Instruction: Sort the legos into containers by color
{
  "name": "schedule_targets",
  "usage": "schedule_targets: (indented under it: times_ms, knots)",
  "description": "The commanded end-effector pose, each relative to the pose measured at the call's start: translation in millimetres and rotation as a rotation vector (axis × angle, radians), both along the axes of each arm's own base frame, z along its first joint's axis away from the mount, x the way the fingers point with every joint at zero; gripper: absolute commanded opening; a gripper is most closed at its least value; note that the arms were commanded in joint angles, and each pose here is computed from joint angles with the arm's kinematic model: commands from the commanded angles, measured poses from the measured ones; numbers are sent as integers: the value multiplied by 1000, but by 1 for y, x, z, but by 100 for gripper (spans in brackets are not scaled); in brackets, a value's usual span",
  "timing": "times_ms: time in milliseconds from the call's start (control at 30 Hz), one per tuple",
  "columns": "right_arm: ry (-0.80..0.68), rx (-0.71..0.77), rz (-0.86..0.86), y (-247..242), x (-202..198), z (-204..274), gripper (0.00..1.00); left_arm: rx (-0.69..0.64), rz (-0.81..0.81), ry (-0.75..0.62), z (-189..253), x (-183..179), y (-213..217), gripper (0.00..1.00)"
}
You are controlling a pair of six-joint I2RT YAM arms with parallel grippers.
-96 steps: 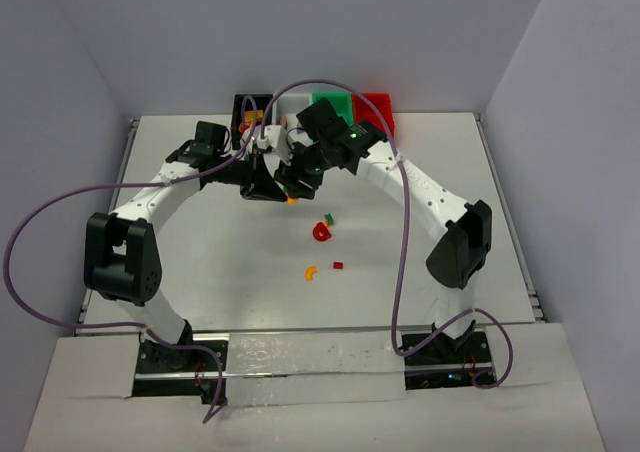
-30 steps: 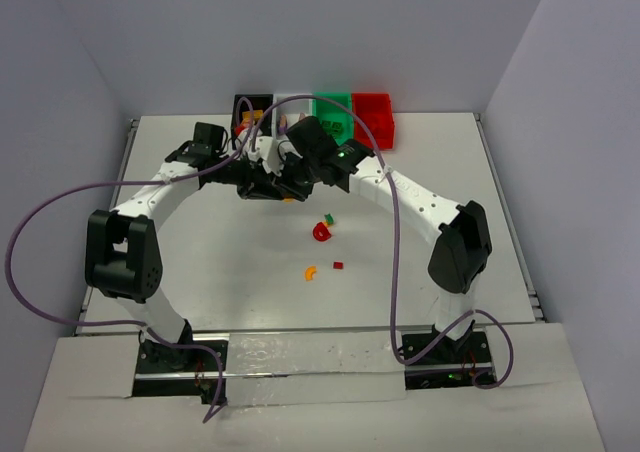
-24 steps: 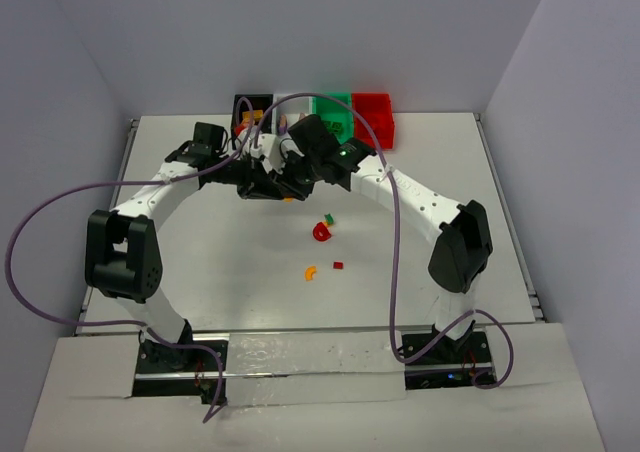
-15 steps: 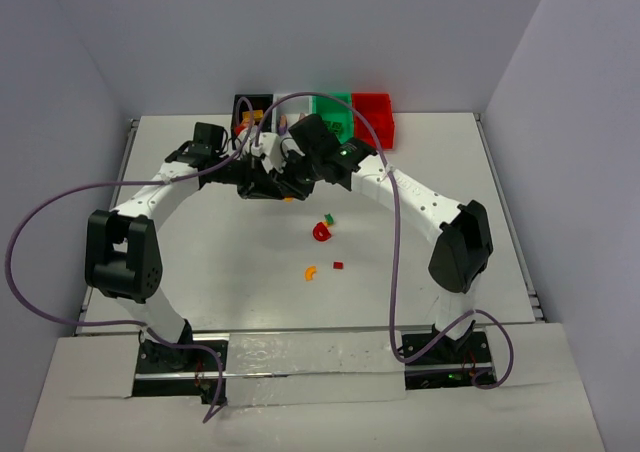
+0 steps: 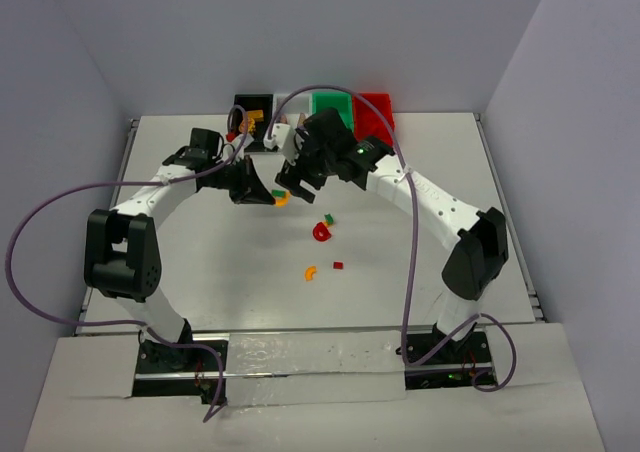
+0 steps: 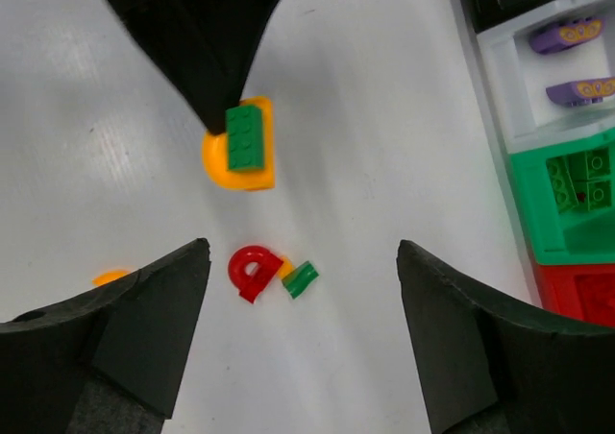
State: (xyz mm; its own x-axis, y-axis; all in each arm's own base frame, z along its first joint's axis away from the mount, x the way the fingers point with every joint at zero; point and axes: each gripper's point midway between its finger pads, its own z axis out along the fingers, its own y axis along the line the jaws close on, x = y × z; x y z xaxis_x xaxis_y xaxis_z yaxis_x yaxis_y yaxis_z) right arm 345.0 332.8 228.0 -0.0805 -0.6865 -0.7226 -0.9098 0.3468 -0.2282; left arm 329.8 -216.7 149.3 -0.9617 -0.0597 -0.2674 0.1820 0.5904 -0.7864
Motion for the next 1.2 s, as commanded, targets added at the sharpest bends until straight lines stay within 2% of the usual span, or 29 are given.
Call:
schedule_targets:
  times_ms: [0,67,133,233,367,833,1167]
  knots:
    - [-83,92,120,5,-20,40,81,25,-3,-21,1,-3,-2,0]
    - [-68,92,151,12,-24,37,72,25,-9,-17,0,-5,-5,0]
    - [-98,64,187,23,-28,39,68,11,-15,0,-1,-7,-8,0]
    - [-132,-54,114,28,-16,27,67,-12,-27,7,2,-8,-11,0]
    - [-61,-156,56,38,-16,5,65,-29,-35,16,3,-10,-13,0]
    - [-10,-315,21,33,-17,-41,59,-86,-62,20,12,-15,-16,0]
    - [-19,-364,31,27,-19,-54,55,-98,-65,39,9,-14,-17,0]
